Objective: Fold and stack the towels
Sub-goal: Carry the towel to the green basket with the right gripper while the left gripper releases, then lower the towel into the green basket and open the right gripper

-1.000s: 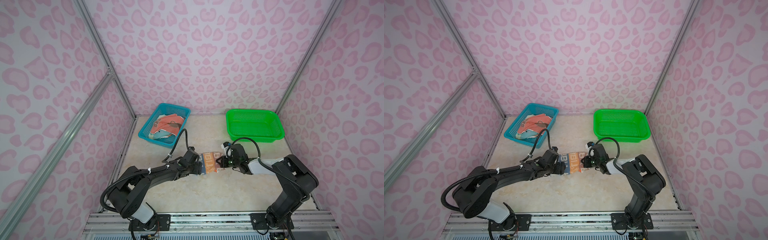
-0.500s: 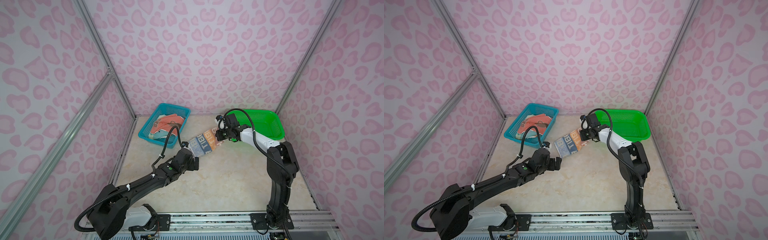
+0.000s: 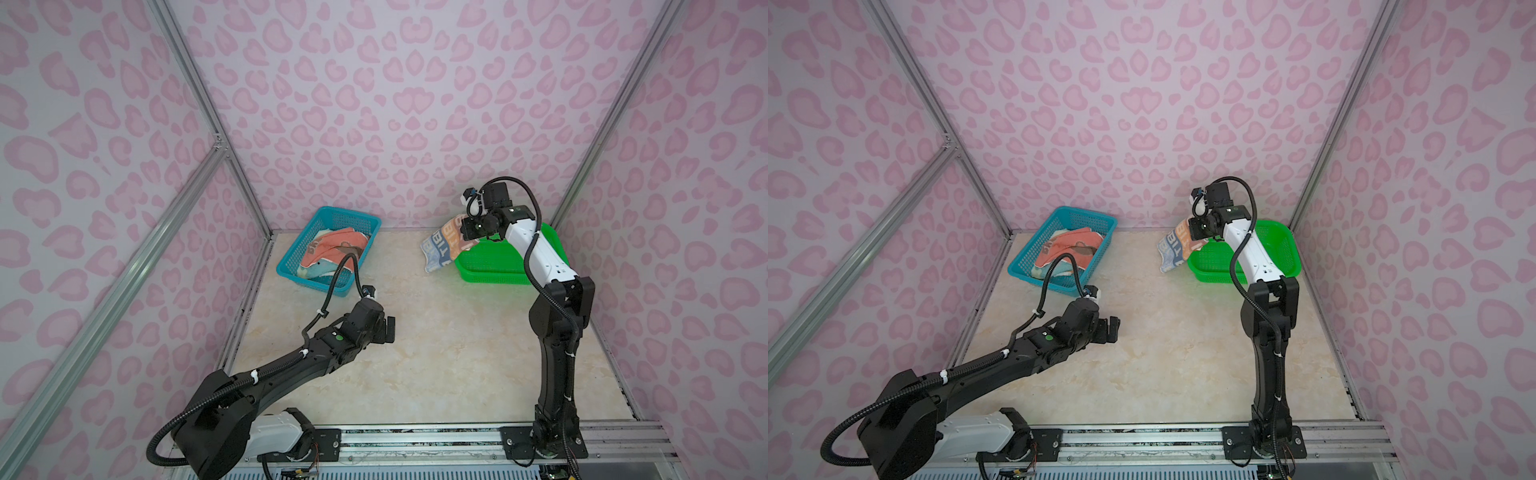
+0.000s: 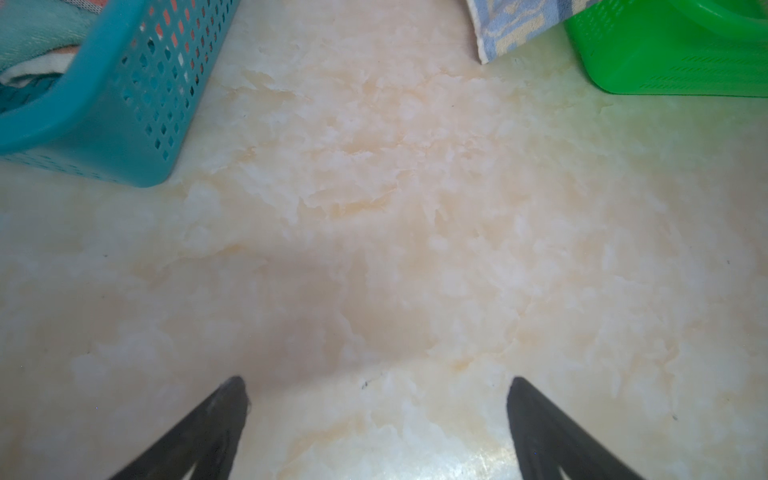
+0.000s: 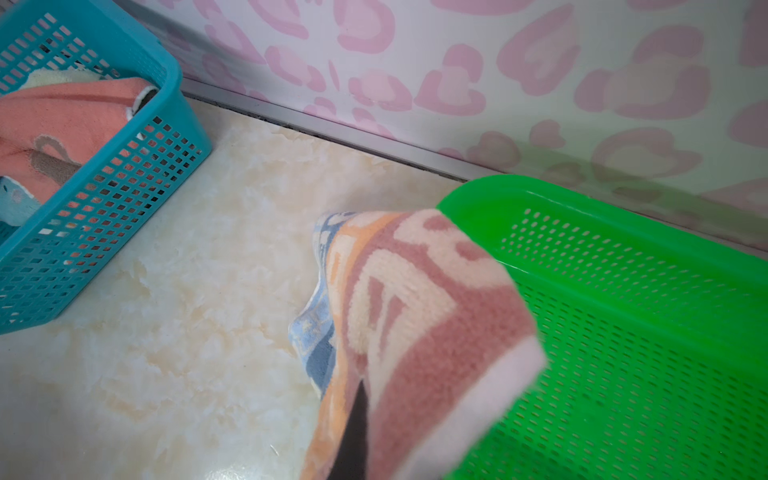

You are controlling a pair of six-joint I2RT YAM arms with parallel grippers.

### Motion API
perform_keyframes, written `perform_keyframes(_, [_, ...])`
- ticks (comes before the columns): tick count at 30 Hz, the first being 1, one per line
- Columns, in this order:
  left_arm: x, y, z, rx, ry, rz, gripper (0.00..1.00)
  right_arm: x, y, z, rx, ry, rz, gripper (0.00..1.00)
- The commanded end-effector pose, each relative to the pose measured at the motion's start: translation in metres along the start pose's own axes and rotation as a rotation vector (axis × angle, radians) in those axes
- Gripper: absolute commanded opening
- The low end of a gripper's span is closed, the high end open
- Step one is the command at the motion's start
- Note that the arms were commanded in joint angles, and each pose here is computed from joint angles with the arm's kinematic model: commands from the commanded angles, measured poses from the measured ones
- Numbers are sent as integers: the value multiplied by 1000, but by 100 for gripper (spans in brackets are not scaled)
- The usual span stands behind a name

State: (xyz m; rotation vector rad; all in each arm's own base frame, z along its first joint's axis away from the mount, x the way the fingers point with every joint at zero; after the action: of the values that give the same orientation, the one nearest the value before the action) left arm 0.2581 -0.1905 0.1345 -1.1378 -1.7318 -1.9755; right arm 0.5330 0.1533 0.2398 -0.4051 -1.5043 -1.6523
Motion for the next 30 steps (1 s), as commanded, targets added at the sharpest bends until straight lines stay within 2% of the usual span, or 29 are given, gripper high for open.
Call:
perform_keyframes(1, [0, 2, 2, -11, 17, 3, 99, 6, -10, -21, -22, 31, 50, 0])
perform_keyframes(13, [-6, 4, 1, -2, 29, 20, 100, 14, -37, -143, -209, 48, 54, 0])
perform_keyframes(21, [-7, 6, -1, -6, 24, 31, 100, -2, -62, -197, -269, -45, 99, 0])
perform_keyframes(25, [-4, 7, 0, -7, 29, 28, 100, -22, -83, -216, -279, -105, 152, 0])
perform_keyframes(28, [-3, 7, 1, -6, 34, 25, 100, -27, -86, -221, -277, -130, 160, 30])
perform_keyframes(30, [-3, 7, 2, -6, 37, 25, 100, -27, -86, -225, -282, -160, 153, 43])
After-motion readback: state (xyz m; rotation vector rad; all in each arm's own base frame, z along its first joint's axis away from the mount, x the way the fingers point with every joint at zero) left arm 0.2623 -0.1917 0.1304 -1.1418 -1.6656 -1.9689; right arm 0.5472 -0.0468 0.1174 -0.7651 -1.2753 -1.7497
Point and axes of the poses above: each gripper's point midway between its finger pads, its own x axis back along the fingers, its own z axis along the line the jaws close on, y = z × x, the point moved 4 cm from there along x, back along the fingers, and after that the axes turned 11 degrees about -x, right-handed, at the moved point
